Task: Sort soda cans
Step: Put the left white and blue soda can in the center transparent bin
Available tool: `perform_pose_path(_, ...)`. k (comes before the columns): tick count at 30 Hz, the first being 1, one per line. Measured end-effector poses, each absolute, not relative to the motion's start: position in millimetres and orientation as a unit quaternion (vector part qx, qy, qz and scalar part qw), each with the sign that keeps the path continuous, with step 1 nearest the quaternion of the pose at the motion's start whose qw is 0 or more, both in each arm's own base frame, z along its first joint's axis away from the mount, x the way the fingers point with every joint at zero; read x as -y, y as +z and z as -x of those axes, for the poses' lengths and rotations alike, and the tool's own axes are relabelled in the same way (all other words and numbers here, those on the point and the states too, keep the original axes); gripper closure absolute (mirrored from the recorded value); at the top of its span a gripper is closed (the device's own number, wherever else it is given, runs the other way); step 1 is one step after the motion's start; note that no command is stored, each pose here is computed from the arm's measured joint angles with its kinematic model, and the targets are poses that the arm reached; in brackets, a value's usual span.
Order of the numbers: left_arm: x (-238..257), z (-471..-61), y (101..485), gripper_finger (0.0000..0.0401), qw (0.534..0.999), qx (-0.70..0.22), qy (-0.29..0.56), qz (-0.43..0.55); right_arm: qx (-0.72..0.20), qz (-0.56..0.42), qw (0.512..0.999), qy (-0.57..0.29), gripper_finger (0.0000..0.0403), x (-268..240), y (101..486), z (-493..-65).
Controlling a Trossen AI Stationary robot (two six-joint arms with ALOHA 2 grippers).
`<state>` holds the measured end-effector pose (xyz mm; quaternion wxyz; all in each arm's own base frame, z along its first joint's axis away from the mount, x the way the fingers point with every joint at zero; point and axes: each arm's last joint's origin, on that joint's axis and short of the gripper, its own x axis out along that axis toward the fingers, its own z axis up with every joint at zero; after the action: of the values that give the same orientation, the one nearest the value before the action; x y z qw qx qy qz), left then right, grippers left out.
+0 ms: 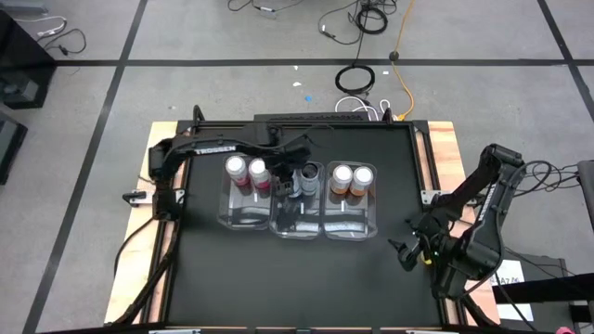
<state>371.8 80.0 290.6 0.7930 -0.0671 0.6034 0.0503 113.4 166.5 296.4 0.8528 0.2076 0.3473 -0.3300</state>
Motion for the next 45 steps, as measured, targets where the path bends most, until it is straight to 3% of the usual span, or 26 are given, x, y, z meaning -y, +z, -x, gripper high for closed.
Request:
perform_pose_path(12,-88,-388,266,0.0123,0.763,-0.642,0.068,-0.012,-0.345,-0.21,0.845,-0.351,0.0019,-157,298,-123)
perform_pose_path(45,-86,-391,266,0.0109,0.772,-0.629,0.081,0.023,-0.348,-0.203,0.844,-0.355,0.0019,-155,298,-126)
